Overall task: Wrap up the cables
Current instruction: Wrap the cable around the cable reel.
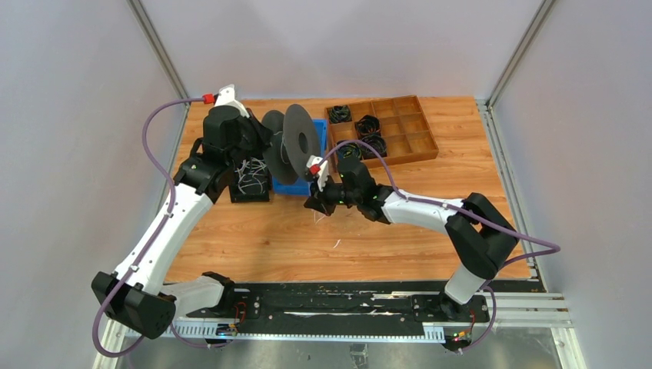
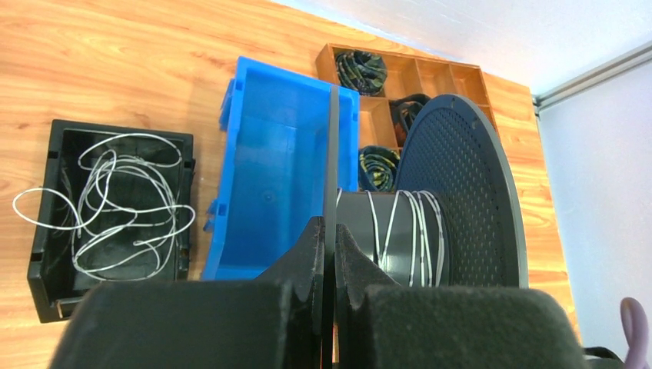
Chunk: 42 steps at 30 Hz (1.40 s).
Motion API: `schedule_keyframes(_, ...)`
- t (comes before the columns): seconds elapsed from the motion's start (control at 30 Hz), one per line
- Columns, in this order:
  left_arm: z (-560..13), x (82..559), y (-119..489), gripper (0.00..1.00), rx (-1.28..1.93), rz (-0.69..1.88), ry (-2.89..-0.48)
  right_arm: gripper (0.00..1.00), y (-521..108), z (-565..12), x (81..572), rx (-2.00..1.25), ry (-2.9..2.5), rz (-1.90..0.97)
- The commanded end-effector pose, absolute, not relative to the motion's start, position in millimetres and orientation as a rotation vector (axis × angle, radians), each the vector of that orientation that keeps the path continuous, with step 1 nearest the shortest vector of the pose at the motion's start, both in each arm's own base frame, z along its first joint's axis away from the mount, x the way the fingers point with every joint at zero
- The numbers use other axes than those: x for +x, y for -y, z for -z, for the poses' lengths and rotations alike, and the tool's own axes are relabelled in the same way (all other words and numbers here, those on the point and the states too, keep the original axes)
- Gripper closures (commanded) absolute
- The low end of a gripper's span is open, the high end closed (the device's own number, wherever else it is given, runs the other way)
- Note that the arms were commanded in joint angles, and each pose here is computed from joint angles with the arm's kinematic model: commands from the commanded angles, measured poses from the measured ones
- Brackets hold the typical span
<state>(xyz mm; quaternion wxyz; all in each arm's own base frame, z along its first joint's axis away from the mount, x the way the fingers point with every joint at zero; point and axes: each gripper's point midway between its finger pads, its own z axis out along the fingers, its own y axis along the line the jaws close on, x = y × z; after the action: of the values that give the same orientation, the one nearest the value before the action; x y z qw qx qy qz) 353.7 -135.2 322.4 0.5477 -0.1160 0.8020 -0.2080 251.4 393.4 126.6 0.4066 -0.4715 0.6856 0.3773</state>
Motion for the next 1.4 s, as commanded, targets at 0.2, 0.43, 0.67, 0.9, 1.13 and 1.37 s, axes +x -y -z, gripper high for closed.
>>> schedule_keyframes(0.2,-367.6,366.6,121.1,1.0,-0.366,0.47,-1.736,0.99,-413.6,-142.1,216.8,-1.336,-1.68,-1.022)
schedule_keyframes(0.43,-361.6,369.5,120.6,1.0,-0.36,0.45,-1.748,0.97,-423.2,-159.3,191.7,-1.439,-1.624,-1.129)
schedule_keyframes(0.67,-359.4,370.0,119.2,1.0,-0.352,0.436,-1.746,0.95,-424.6,-170.1,178.0,-1.51,-1.587,-1.168)
schedule_keyframes(0.9,-362.4,369.5,117.1,1.0,-0.347,0.426,-1.734,0.93,-419.0,-180.9,166.4,-1.572,-1.534,-1.198)
schedule_keyframes(1.13,-364.1,368.3,114.9,1.0,-0.343,0.415,-1.726,0.92,-412.6,-189.5,150.1,-1.642,-1.472,-1.258)
schedule_keyframes(1.37,-365.2,368.5,113.1,1.0,-0.34,0.404,-1.721,0.86,-409.4,-193.0,138.0,-1.689,-1.433,-1.298)
